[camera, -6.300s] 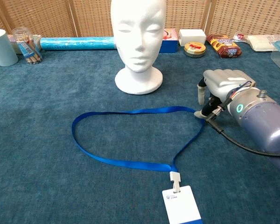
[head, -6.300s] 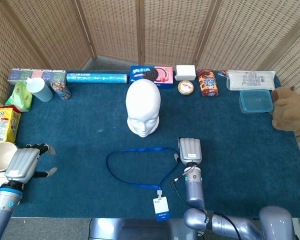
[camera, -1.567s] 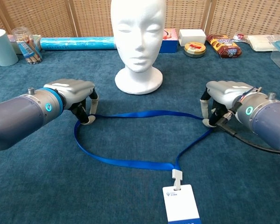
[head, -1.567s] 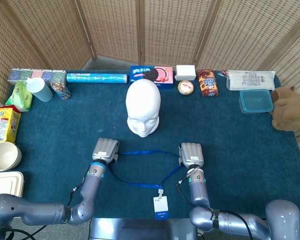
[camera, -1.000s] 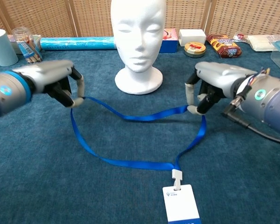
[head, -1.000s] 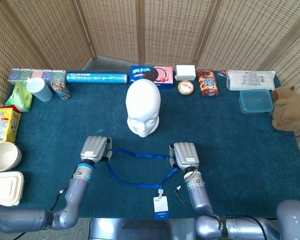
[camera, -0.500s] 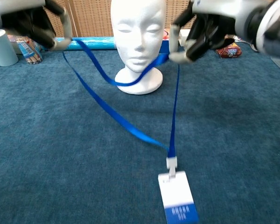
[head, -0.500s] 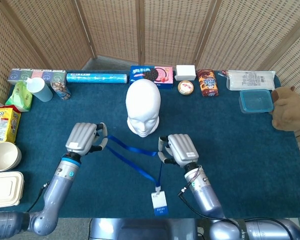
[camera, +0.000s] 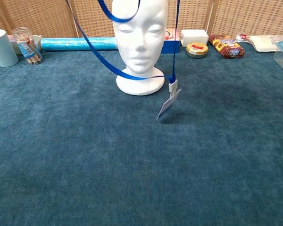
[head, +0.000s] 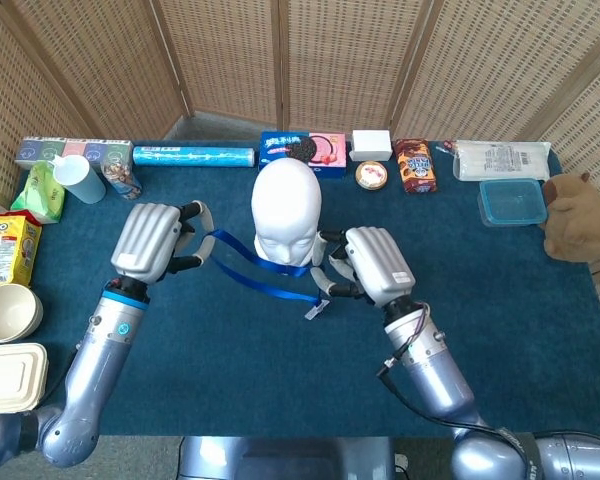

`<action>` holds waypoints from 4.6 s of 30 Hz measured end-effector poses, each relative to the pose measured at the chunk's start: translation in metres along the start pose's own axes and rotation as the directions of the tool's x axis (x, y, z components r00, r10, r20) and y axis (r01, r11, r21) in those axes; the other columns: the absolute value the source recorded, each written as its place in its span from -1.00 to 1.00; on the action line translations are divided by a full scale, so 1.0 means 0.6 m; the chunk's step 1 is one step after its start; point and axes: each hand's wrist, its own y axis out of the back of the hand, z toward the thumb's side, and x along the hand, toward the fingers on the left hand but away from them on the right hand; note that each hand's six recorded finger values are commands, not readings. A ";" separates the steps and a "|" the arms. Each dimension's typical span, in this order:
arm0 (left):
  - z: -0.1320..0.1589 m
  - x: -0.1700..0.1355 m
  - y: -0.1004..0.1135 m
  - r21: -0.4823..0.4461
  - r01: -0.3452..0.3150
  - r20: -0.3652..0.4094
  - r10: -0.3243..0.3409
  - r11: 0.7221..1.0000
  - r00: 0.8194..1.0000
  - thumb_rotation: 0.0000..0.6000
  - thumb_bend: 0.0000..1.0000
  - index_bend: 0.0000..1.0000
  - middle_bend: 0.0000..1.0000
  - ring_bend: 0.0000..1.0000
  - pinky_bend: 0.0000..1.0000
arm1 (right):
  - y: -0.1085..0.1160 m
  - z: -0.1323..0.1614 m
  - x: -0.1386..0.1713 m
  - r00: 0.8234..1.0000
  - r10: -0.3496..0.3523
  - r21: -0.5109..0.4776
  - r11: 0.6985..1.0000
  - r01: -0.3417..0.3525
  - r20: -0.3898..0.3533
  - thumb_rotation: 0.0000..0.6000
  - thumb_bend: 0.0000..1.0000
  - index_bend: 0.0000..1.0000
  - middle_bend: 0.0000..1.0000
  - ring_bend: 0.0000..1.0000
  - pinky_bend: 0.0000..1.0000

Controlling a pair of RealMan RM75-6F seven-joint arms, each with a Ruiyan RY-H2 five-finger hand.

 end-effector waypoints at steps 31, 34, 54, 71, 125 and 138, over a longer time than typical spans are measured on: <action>-0.037 0.142 0.032 -0.037 -0.067 -0.136 0.061 0.997 0.989 0.88 -0.05 0.28 1.00 1.00 1.00 | 0.066 -0.018 -0.144 0.995 -0.050 -0.095 0.994 0.058 0.090 1.00 -0.08 0.28 1.00 1.00 1.00; -0.036 0.153 0.028 -0.042 -0.069 -0.145 0.063 0.997 0.987 0.89 -0.05 0.28 1.00 1.00 1.00 | 0.072 -0.020 -0.154 0.993 -0.054 -0.096 0.993 0.064 0.102 1.00 -0.08 0.28 1.00 1.00 1.00; -0.049 0.200 -0.005 -0.033 -0.080 -0.201 0.072 0.996 0.977 0.89 -0.05 0.28 1.00 1.00 1.00 | 0.059 -0.029 -0.212 0.987 -0.039 -0.079 0.996 0.052 0.153 1.00 -0.09 0.28 1.00 1.00 1.00; -0.076 0.223 -0.015 -0.042 -0.133 -0.241 0.119 0.990 0.963 0.90 -0.05 0.28 1.00 1.00 1.00 | 0.057 -0.033 -0.250 0.980 -0.083 -0.063 0.993 0.096 0.183 1.00 -0.09 0.28 1.00 1.00 1.00; -0.091 0.205 -0.089 0.059 0.102 -0.280 -0.082 0.993 0.957 0.77 -0.80 -0.91 -0.76 -0.94 -0.56 | 0.062 -0.144 -0.268 0.948 -0.004 0.028 1.000 -0.005 0.317 0.85 -0.25 -0.50 -0.35 -0.32 -0.25; -0.137 0.136 -0.069 0.068 0.152 -0.278 -0.128 0.986 0.952 0.78 -0.78 -0.91 -0.76 -0.94 -0.56 | 0.096 -0.143 -0.226 0.967 -0.055 0.078 0.996 0.036 0.248 0.86 -0.30 -0.47 -0.36 -0.40 -0.30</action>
